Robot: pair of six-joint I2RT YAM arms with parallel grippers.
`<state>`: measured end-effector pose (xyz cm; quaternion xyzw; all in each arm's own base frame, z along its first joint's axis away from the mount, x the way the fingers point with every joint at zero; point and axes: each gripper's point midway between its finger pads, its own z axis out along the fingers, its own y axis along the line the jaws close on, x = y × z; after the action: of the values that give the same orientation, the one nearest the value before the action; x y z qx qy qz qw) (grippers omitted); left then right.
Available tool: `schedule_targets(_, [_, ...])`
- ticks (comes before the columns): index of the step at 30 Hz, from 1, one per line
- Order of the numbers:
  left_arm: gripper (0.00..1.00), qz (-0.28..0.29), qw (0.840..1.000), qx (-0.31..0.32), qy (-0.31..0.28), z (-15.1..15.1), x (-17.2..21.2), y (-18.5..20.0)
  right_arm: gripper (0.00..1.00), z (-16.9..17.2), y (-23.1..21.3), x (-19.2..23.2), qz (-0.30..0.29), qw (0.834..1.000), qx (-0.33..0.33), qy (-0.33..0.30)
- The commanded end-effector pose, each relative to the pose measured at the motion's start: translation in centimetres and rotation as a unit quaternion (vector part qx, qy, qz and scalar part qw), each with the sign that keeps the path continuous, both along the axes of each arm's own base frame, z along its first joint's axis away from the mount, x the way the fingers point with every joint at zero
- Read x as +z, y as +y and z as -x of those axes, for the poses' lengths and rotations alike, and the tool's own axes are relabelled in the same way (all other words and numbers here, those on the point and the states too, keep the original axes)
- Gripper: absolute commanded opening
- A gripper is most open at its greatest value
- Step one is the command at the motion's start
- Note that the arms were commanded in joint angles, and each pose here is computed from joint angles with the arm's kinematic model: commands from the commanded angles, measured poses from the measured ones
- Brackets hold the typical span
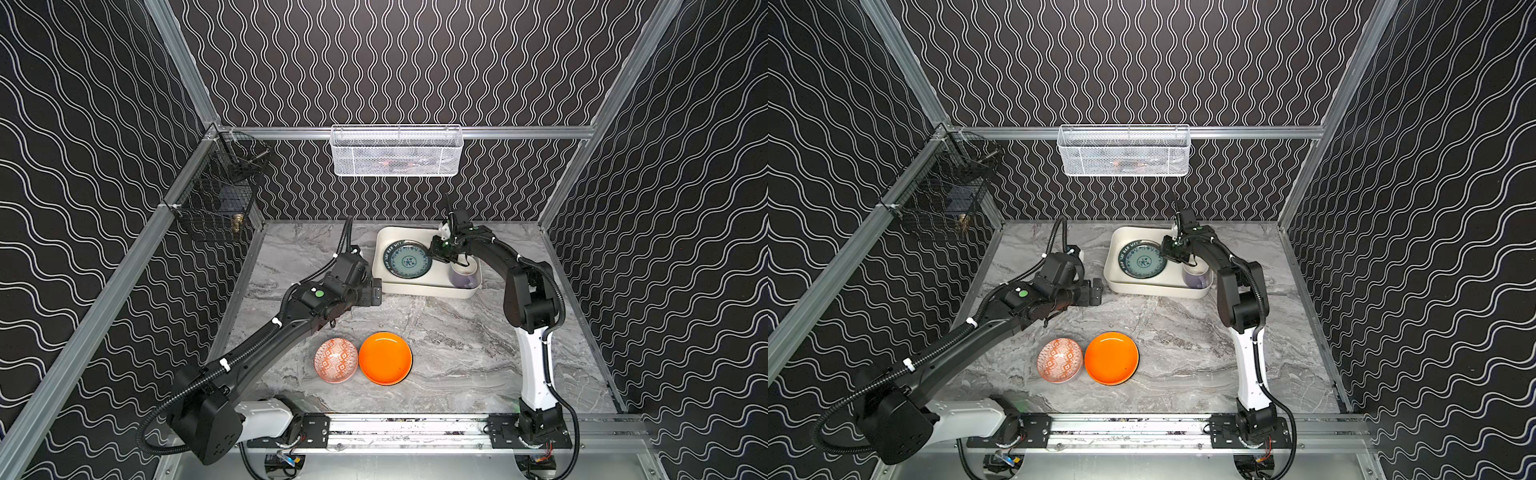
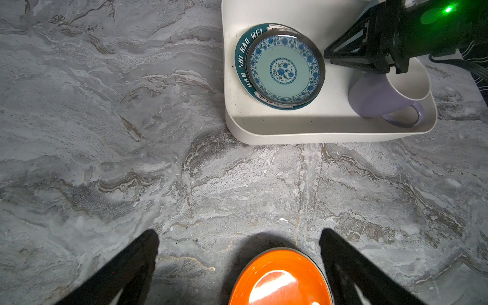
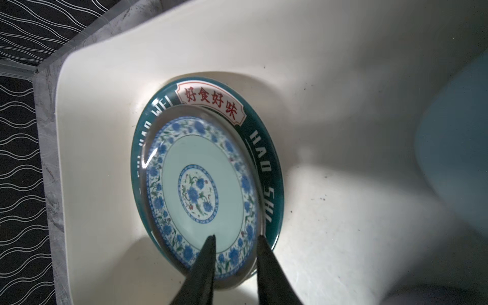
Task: Place the mixed dishes into the plastic bin
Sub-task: 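Carry the blue-floral plate into the bin and lower it onto the white plate, then release the blue-floral plate and move the right gripper to the orange plate's rim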
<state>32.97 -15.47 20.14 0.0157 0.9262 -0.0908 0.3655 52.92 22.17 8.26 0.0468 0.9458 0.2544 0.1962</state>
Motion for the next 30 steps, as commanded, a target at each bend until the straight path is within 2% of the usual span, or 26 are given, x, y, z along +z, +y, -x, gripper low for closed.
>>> schedule_targets(1, [0.99,0.005,1.000,0.001,-0.008,-0.1,0.4,0.0,0.29,0.4,-0.2,0.8,0.006,1.000,0.003,-0.006])
schedule_targets(7, [0.99,0.016,1.000,0.003,-0.010,0.5,0.7,0.1,0.29,2.8,-0.5,4.5,0.002,1.000,0.007,-0.020])
schedule_targets(13, [0.99,0.037,0.999,0.002,-0.005,2.0,0.3,0.4,0.29,9.6,0.5,7.7,0.020,0.998,0.034,-0.043])
schedule_targets(16, [0.99,0.050,0.999,0.005,-0.004,3.0,0.0,0.8,0.29,14.4,2.5,7.1,0.028,0.997,0.066,-0.036])
schedule_targets(22, [0.99,0.069,0.998,0.012,0.000,4.9,-0.2,1.5,0.29,23.6,5.2,3.1,0.060,0.991,0.123,0.001])
schedule_targets(26, [0.99,0.058,0.998,0.021,0.002,5.8,-0.5,2.5,0.29,27.5,5.9,0.3,0.061,0.989,0.137,0.023])
schedule_targets(30, [0.99,0.049,0.998,0.030,-0.003,6.5,-0.1,3.4,0.28,30.0,6.4,-2.1,0.073,0.985,0.152,0.039])
